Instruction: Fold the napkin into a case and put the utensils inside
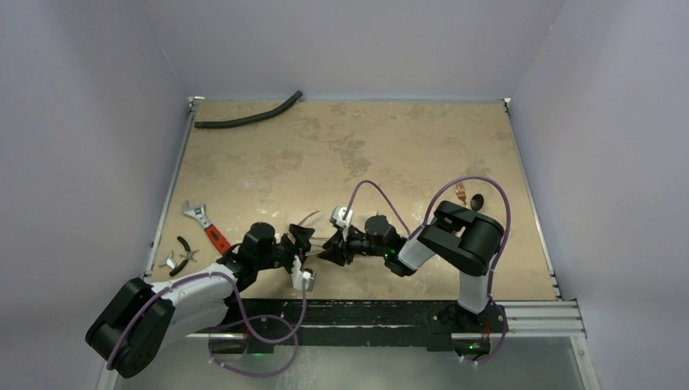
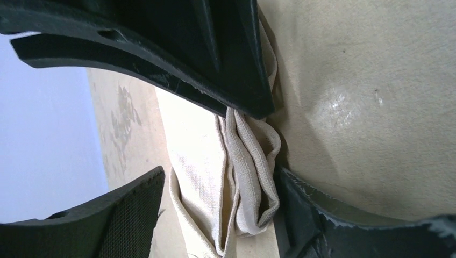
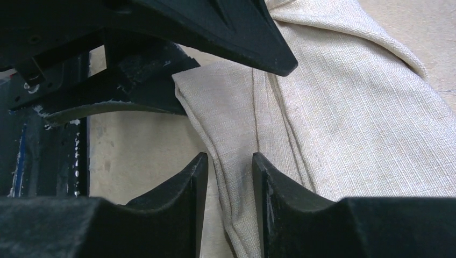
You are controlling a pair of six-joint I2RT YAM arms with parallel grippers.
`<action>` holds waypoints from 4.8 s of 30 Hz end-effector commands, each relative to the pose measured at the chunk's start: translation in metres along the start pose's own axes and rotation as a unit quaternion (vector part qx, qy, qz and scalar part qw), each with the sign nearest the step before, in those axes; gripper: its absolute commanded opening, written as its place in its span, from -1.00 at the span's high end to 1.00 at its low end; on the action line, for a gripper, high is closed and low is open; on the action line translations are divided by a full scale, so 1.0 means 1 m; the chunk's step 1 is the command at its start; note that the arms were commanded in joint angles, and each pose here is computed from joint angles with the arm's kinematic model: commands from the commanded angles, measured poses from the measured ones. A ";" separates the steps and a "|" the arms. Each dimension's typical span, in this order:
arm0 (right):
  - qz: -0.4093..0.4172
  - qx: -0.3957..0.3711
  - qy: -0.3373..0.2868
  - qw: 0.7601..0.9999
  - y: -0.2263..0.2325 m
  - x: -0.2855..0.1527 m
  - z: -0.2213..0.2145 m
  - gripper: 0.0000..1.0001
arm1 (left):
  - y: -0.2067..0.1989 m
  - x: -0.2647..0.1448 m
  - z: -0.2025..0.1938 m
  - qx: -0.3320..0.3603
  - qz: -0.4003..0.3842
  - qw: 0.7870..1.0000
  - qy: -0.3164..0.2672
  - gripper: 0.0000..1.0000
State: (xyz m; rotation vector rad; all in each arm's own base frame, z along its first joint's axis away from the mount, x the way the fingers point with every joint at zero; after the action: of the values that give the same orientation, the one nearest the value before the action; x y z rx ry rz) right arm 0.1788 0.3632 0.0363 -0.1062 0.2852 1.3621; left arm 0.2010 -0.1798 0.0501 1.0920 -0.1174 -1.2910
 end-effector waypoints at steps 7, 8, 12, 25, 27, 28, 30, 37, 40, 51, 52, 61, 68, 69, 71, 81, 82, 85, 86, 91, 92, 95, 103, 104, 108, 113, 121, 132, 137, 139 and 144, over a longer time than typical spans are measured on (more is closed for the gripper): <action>-0.011 -0.075 -0.009 0.997 -0.007 0.001 0.014 0.13 | 0.001 -0.004 -0.006 -0.064 -0.021 0.997 0.037 -0.16; -0.012 -0.078 -0.010 0.997 -0.008 0.001 0.016 0.13 | 0.002 -0.006 -0.005 -0.066 -0.023 0.997 0.038 -0.16; 0.014 -0.079 -0.021 0.997 0.002 -0.003 0.026 0.10 | 0.001 -0.010 -0.002 -0.063 -0.027 0.997 0.038 -0.18; 0.016 -0.037 -0.038 0.998 -0.017 0.002 0.058 0.25 | 0.002 -0.009 -0.004 -0.065 -0.026 0.997 0.043 -0.17; -0.006 -0.015 -0.024 1.000 -0.032 0.016 0.053 0.53 | 0.003 -0.010 -0.003 -0.064 -0.024 0.997 0.041 -0.18; -0.009 -0.009 -0.018 1.000 -0.036 0.023 0.049 0.65 | 0.004 -0.010 -0.002 -0.063 -0.023 0.997 0.040 -0.18; -0.018 0.004 -0.022 1.000 -0.042 0.031 0.046 0.79 | 0.005 -0.011 -0.002 -0.063 -0.022 0.997 0.042 -0.18; -0.037 0.028 -0.012 0.999 -0.045 0.030 0.023 1.00 | 0.011 -0.008 -0.006 -0.076 -0.008 0.996 0.049 0.03; -0.040 0.029 -0.010 0.999 -0.042 0.023 0.015 0.98 | 0.020 -0.003 -0.008 -0.101 -0.006 0.993 0.060 0.54; -0.041 0.011 -0.012 0.999 -0.042 0.017 0.012 0.62 | 0.036 -0.004 -0.001 -0.146 -0.014 0.987 0.064 0.80; -0.045 0.008 -0.015 0.999 -0.042 0.015 0.013 0.57 | 0.037 -0.005 0.001 -0.148 -0.013 0.987 0.061 0.80; -0.067 -0.085 -0.112 0.988 -0.048 -0.020 0.078 0.01 | 0.013 -0.002 0.000 -0.175 -0.074 0.980 0.063 0.80; 0.000 -0.135 -0.135 0.982 -0.017 -0.022 0.075 -0.25 | 0.013 -0.001 -0.001 -0.178 -0.075 0.979 0.063 0.86; 0.003 -0.138 -0.130 0.982 -0.014 -0.019 0.072 -0.25 | 0.013 -0.002 -0.002 -0.179 -0.075 0.979 0.064 0.86; 0.000 -0.158 -0.127 0.979 -0.010 -0.016 0.069 -0.26 | 0.012 -0.002 -0.003 -0.180 -0.076 0.979 0.067 0.87; -0.067 -0.224 -0.115 0.965 -0.006 0.011 0.059 -0.26 | 0.011 -0.002 -0.006 -0.181 -0.078 0.978 0.069 1.00; -0.079 -0.230 -0.114 0.963 -0.009 0.013 0.058 -0.25 | 0.012 -0.002 -0.006 -0.181 -0.078 0.978 0.070 1.00; -0.096 -0.239 -0.113 0.960 -0.013 0.016 0.055 -0.25 | 0.012 -0.003 -0.006 -0.182 -0.080 0.978 0.070 1.00; -0.096 -0.242 -0.110 0.959 -0.013 0.018 0.053 -0.25 | 0.012 -0.003 -0.006 -0.182 -0.081 0.977 0.071 1.00; -0.104 -0.255 -0.105 0.956 -0.016 0.025 0.048 -0.20 | 0.012 -0.004 -0.007 -0.181 -0.083 0.977 0.072 1.00; -0.105 -0.257 -0.104 0.955 -0.017 0.026 0.046 -0.17 | 0.013 -0.004 -0.007 -0.181 -0.082 0.977 0.072 1.00; -0.112 -0.259 -0.110 0.953 -0.019 0.029 0.048 -0.04 | 0.013 -0.004 -0.007 -0.182 -0.083 0.977 0.072 1.00; -0.108 -0.257 -0.121 0.953 -0.017 0.031 0.051 0.68 | 0.013 -0.005 -0.008 -0.180 -0.083 0.977 0.076 1.00; -0.107 -0.254 -0.122 0.953 -0.016 0.030 0.052 0.78 | 0.013 -0.005 -0.008 -0.179 -0.082 0.977 0.077 1.00; -0.101 -0.241 -0.127 0.957 -0.013 0.027 0.052 1.00 | 0.013 -0.007 -0.008 -0.176 -0.082 0.978 0.081 0.32; -0.091 -0.213 -0.117 0.966 -0.009 0.028 0.043 1.00 | 0.007 -0.022 -0.002 -0.191 -0.095 0.973 0.090 -0.38; -0.065 -0.171 -0.100 0.978 0.000 0.030 0.029 1.00 | 0.034 -0.041 0.003 -0.287 -0.028 0.951 0.106 -0.57; -0.046 -0.154 -0.090 0.983 0.006 0.030 0.019 1.00 | 0.107 -0.031 -0.024 -0.460 0.055 0.882 0.086 -0.95; -0.043 -0.135 -0.091 0.986 0.008 0.031 0.018 1.00 | 0.094 -0.020 -0.026 -0.467 0.026 0.881 0.077 -0.61; -0.038 -0.129 -0.090 0.987 0.009 0.032 0.017 1.00 | 0.081 -0.016 -0.031 -0.464 0.007 0.882 0.086 -0.41; -0.030 -0.102 -0.091 0.990 0.012 0.034 0.014 1.00 | 0.060 -0.011 -0.043 -0.445 -0.007 0.888 0.113 -0.32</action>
State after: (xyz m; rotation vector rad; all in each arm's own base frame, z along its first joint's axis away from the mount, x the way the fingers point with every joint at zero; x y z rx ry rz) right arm 0.1812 0.3964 0.0368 -0.2280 -0.0101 1.2987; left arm 0.2701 -0.1502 0.0843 0.3900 0.6319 -0.9930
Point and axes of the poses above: each gripper's point midway between its finger pads, its own x axis out along the fingers, its own y axis along the line the jaws close on, z = x × y, the point moved 2 cm from there along -x, back along the fingers, and after that the axes turned 11 degrees about -x, right-handed, at the moved point
